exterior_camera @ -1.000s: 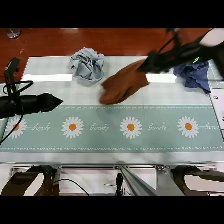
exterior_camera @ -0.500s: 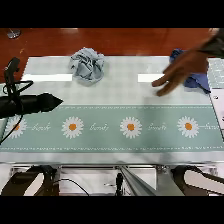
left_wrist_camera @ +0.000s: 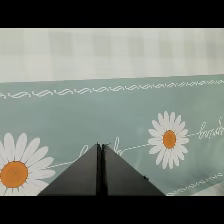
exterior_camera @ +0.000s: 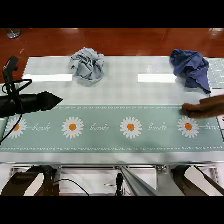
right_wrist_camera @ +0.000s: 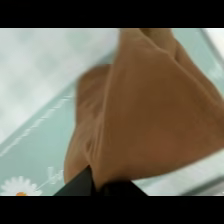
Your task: Fold the shirts.
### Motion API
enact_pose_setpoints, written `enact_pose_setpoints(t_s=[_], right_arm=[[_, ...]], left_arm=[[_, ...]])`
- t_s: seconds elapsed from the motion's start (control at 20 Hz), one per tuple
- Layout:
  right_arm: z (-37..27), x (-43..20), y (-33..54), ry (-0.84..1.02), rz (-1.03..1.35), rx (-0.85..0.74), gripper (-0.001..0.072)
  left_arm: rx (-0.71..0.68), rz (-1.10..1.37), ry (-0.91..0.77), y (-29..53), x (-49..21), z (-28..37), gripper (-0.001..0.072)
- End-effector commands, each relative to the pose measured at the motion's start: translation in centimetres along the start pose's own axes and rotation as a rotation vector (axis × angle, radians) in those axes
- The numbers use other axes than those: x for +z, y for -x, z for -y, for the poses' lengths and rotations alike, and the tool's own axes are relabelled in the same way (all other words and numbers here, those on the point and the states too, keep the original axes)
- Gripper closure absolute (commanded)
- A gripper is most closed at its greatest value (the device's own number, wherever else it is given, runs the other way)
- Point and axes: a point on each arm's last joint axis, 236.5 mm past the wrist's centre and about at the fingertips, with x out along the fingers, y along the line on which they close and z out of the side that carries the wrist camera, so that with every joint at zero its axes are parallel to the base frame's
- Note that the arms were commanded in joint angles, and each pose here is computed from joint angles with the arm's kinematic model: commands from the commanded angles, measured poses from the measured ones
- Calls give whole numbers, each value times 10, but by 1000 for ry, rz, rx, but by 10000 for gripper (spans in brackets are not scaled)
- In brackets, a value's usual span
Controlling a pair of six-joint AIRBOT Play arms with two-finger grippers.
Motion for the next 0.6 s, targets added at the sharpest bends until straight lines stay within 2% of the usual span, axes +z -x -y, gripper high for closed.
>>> enact_pose_setpoints(t_s=[0.0, 0.2, 0.25, 0.35, 0.45, 0.55], right_arm=[[95, -37, 9, -225, 13, -261, 694], [172, -85, 20, -421, 64, -541, 694], [179, -93, 17, -463, 74, -570, 650], [177, -101, -1, -446, 38, -549, 67], [165, -86, -10, -409, 66, -476, 90], [135, -47, -11, -380, 186, -321, 95]], left_arm=[[0, 1, 0, 0, 0, 0, 675], [2, 12, 3, 0, 3, 0, 675], [2, 12, 3, 0, 3, -1, 675], [3, 14, 6, -1, 4, -1, 675], [7, 29, 9, -3, 9, -3, 675], [13, 76, 12, -4, 20, -5, 675]])
